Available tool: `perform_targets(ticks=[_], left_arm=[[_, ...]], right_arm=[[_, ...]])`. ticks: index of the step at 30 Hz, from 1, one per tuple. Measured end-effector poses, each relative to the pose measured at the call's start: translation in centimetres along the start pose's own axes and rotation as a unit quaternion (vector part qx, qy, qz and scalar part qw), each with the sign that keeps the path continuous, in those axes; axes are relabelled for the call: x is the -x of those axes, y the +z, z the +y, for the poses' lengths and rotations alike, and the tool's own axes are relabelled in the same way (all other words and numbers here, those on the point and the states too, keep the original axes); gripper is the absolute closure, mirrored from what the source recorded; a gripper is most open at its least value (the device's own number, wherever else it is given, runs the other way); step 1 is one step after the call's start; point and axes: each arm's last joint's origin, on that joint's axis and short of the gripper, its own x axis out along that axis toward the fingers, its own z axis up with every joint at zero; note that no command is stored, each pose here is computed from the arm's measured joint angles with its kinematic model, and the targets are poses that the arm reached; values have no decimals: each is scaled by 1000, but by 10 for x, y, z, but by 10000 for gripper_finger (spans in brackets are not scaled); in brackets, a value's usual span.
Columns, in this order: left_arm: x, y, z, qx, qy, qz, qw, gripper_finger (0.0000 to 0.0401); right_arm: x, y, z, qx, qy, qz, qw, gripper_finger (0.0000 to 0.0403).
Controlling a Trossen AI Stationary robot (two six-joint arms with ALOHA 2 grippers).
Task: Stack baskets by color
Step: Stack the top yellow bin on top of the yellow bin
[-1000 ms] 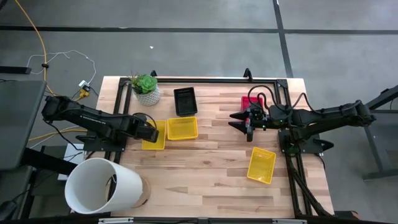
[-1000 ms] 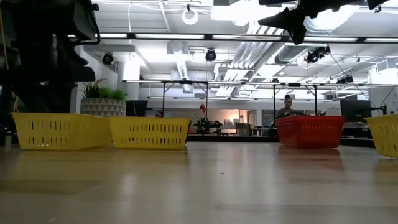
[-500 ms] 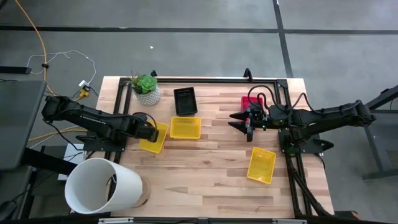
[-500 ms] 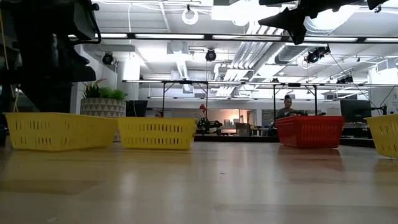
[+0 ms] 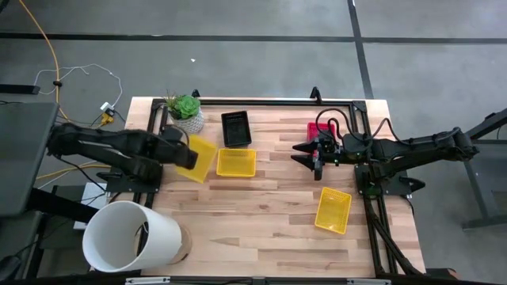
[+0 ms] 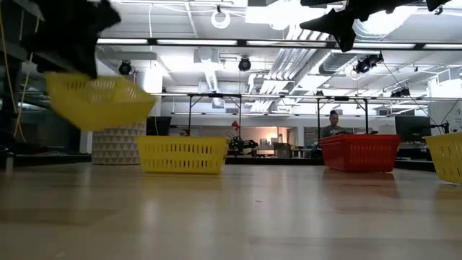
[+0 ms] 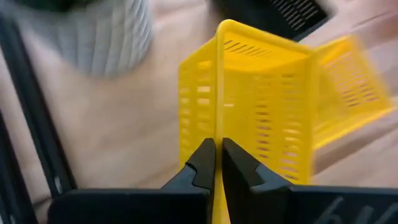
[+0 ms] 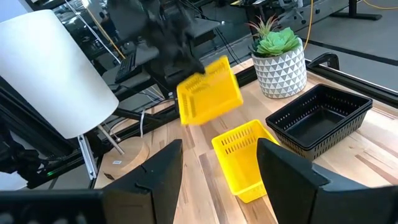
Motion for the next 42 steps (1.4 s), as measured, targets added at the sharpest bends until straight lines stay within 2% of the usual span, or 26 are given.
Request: perform_targets(ticks=[5,8,11,14,19,23,26,30,42], left_arm=[[28,35,-13,-80,-44,-49,995,401],[30,56,-30,-147,-54,-62,986,401],[26,75,-53,-225,-73,-66,969,401],[10,87,-80,-319,-83,-65,942,401],[-24,95,-124,-458,-135,-51,877,401],[-56,92,-143,-537,-127,-18,834,401],[-76,90,-149,-563,-130,10,816,401],[-91,92,-148,-561,-156,43,812,401],[-79,99,-137,-559,-190,50,806,401]], right_arm=[[0,0,0,0,0,0,1000,210],[0,0,0,1,0,0,1000,210],[0,0,0,1,0,0,1000,210],[0,0,0,1,0,0,1000,210],[0,0,0,0,0,0,1000,210],[0,0,0,-1,0,0,1000,210],[0,0,0,-1,0,0,1000,210],[0,0,0,-1,0,0,1000,210],[0,-1,0,5,-2,5,1000,210]])
